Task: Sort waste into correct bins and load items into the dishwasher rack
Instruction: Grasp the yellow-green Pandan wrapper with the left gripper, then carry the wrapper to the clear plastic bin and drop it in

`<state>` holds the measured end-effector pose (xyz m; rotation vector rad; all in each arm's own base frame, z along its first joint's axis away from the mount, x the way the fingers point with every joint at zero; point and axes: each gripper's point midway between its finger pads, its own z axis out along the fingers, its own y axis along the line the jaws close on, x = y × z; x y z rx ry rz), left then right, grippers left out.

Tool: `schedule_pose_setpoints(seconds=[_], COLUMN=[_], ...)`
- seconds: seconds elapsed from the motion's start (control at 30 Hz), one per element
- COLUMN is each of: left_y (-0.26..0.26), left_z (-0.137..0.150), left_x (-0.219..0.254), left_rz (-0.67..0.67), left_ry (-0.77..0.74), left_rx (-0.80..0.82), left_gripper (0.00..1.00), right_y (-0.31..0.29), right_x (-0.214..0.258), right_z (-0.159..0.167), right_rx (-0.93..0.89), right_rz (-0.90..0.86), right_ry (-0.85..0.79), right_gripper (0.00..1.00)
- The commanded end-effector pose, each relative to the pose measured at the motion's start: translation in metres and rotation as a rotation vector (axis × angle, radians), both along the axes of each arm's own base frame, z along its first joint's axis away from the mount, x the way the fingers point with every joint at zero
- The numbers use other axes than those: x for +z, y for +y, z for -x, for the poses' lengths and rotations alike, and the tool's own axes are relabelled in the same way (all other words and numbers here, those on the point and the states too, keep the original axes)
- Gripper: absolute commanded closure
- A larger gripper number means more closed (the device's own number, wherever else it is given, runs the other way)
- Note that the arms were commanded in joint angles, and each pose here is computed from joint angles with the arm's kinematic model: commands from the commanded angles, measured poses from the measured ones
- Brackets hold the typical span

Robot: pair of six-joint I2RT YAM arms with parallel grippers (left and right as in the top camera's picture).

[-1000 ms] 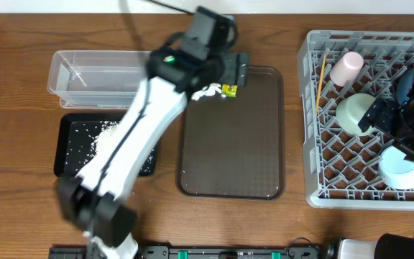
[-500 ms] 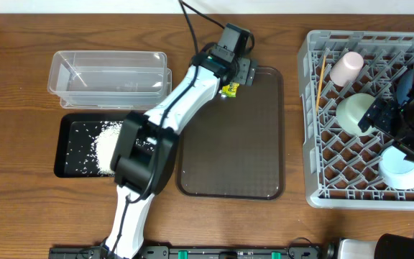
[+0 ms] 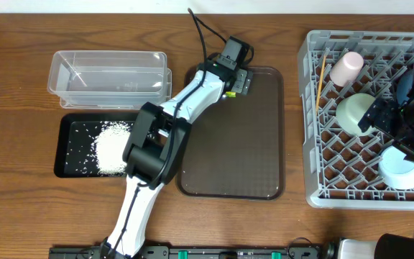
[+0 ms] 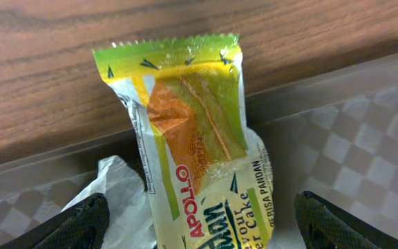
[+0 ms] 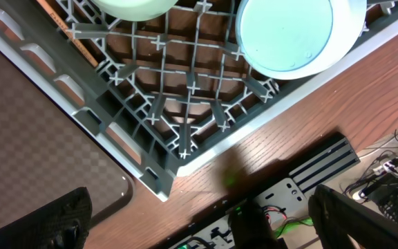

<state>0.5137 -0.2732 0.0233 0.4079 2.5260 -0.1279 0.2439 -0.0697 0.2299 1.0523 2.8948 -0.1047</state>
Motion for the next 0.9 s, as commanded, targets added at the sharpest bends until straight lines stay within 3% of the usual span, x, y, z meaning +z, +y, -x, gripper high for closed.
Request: schedule_pose_setpoints(seconds=[0.0,0.43,0.7,0.87], left_y=[-0.006,-0.017,-0.014,-0.014], left_z=[-0.001,0.001,0.005,0.007], left_x=[-0.001,0.001,-0.002,-0.003], left_rz=[-0.016,-0.009,-0.020,-0.024], left_ry=[-0.014,-0.027,-0.008,0.000], left_rx=[-0.016,-0.034,-0.034,-0.035], left_gripper=[0.12,0.20,0.47,0.73], right_y=[-0.001,-0.001,-0.001,-0.001], right_x=[0.002,0.002,0.002,0.002], right_z=[0.001,0.001,0.001,0.001], right_rx=[-0.025,-0.025,-0.025,-0.025], right_rz=[0.001,0.001,0.001,0.001], right_ry=[-0.012,-0.012,-0.012,-0.012], right_gripper=[0.01,0.01,0.01,0.01])
